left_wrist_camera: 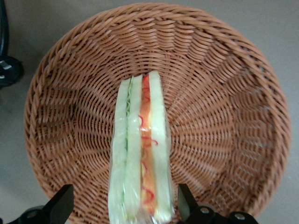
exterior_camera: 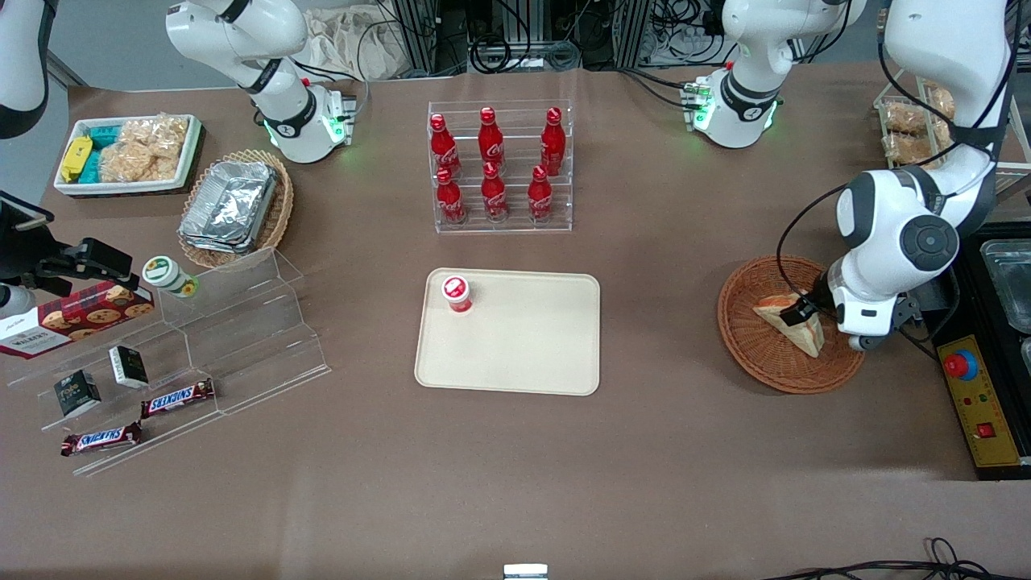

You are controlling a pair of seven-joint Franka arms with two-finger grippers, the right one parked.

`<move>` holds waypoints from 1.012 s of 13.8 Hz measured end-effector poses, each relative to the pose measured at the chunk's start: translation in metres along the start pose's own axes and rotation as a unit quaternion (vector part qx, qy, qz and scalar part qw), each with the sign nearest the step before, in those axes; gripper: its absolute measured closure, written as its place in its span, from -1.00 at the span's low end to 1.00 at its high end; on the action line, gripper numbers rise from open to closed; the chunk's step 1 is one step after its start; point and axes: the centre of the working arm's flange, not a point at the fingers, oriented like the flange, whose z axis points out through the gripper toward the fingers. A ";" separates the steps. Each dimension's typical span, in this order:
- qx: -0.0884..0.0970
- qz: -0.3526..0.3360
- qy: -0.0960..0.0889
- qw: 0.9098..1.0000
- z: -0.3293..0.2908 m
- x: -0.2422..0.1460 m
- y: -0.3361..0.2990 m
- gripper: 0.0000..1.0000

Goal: Place sandwich from basket to tray
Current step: 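Close the left gripper on the sandwich's wrapped edge, then lift the sandwich and carry it with the left gripper toward the cream tray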

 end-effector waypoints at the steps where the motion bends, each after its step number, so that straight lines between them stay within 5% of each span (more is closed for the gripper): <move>1: -0.003 -0.003 0.001 1.000 0.009 0.004 -0.002 -1.00; 5: -0.010 -0.004 0.000 1.000 0.039 0.006 0.001 -0.85; 8: -0.007 0.002 0.002 1.000 0.036 0.006 0.003 -0.28; 11: 0.019 0.018 -0.022 0.999 0.007 0.009 0.008 0.24; 14: 0.037 0.063 -0.035 0.997 -0.061 0.016 0.031 0.37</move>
